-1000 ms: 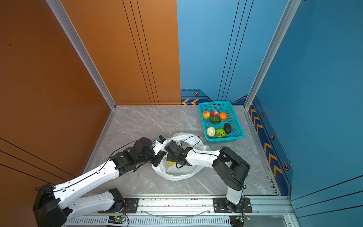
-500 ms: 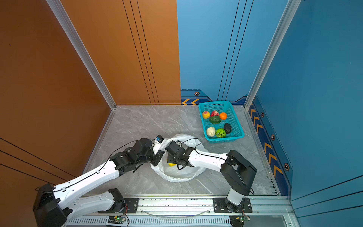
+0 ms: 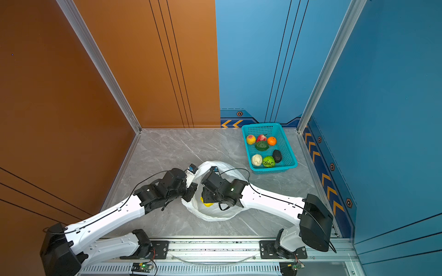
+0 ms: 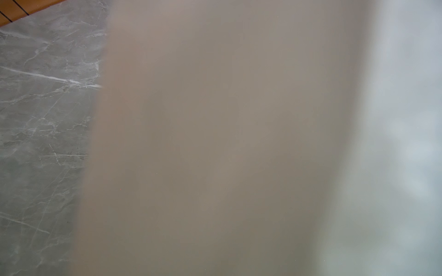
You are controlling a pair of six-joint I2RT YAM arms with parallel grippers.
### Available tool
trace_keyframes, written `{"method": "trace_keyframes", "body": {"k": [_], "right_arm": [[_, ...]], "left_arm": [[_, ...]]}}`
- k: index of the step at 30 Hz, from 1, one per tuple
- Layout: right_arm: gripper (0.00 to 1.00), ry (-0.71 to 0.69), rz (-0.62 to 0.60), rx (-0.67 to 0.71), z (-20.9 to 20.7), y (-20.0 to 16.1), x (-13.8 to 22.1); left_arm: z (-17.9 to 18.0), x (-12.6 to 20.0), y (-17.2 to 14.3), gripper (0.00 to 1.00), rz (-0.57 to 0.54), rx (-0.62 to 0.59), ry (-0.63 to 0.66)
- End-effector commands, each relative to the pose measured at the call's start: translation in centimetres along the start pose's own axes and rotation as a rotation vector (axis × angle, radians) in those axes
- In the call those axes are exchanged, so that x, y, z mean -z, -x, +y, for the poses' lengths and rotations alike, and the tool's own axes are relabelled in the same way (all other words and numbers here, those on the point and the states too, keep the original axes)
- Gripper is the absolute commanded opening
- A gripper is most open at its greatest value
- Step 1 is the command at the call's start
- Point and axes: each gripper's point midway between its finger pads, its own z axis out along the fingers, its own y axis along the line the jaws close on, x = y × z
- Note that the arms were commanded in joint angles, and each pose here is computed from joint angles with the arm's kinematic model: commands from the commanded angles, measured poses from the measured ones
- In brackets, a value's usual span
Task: Untie the knot of the plastic bag and take out the fruit
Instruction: Pick up the fruit from the plastic bag, then place the fruit in the basket.
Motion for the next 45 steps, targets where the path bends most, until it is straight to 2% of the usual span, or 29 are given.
{"method": "trace_keyframes", "body": {"k": [1,10,17,21,26,33,38,45], "right_arm": [[0.49,0.016,0.022,0.034,0.5,-0.2,2.3],[0.49,0.129,-0.012,0.036,3.1,1.6,7.1],[0.49,0.187,-0.128,-0.034,1.6,8.1,11.6],[0.48,0.184,-0.195,-0.075,-0.4,12.1,12.9],[0.49,0.117,-0.342,-0.192,-6.2,17.6,13.8],[0.48,-0.058,-0.477,-0.330,-16.4,22.7,13.3],[0.49,-0.242,-0.500,-0.407,-25.4,24.9,11.0],[0.49,-0.390,-0.457,-0.470,-33.9,26.5,6.9]], "left_arm": [[1.0,0.4,0.1,0.00,0.002,0.023,0.043],[1.4,0.8,-0.1,0.00,0.000,0.031,0.063],[1.5,0.9,-0.7,0.00,0.002,0.041,0.066],[1.7,0.8,-0.9,0.00,0.005,0.042,0.072],[1.8,0.8,-1.0,0.00,0.002,0.047,0.080],[2.1,1.1,-0.9,0.00,-0.010,0.047,0.088],[2.2,1.1,-1.1,0.00,-0.013,0.059,0.089],[2.5,1.3,-1.1,0.00,-0.022,0.071,0.101]]}}
